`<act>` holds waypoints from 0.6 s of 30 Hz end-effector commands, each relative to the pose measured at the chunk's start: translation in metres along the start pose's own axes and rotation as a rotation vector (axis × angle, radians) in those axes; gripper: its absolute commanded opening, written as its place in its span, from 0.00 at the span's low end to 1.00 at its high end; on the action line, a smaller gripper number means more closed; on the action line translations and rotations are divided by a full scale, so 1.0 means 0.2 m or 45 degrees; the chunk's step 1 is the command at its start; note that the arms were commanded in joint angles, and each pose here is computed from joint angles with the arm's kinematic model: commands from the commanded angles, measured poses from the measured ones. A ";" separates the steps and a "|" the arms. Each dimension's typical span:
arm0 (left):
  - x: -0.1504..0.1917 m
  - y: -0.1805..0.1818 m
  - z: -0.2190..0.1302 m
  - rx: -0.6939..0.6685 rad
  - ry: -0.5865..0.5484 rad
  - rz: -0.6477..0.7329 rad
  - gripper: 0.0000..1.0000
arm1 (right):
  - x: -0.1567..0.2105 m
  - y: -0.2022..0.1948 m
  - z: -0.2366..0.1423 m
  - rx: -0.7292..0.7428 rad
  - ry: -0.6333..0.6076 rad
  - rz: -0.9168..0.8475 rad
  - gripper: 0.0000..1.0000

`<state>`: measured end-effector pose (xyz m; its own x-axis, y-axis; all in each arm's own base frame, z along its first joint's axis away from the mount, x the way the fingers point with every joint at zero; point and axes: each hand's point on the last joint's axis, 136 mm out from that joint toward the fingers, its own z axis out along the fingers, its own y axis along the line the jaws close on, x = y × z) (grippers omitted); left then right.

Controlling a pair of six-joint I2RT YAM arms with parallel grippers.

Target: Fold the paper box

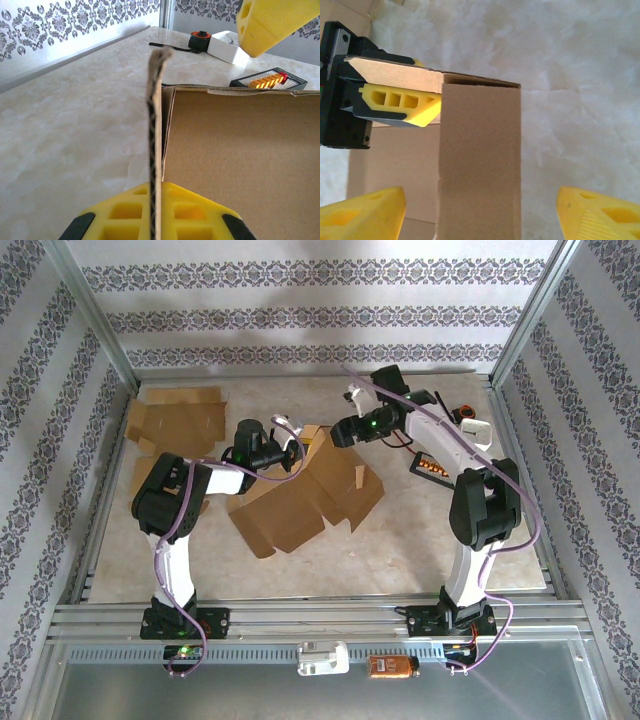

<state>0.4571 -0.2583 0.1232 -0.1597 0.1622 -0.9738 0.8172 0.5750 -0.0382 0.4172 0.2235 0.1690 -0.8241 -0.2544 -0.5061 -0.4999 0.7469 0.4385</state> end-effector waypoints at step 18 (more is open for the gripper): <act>-0.07 0.01 0.03 0.010 -0.074 0.039 0.00 | 0.06 0.10 0.13 -0.191 0.126 0.027 0.49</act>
<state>0.4597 -0.2587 0.1237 -0.1471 0.1553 -0.9769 0.8167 0.5763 -0.0314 0.4029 0.2436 0.1416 -0.8716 -0.2881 -0.3967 -0.4778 0.6808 0.5552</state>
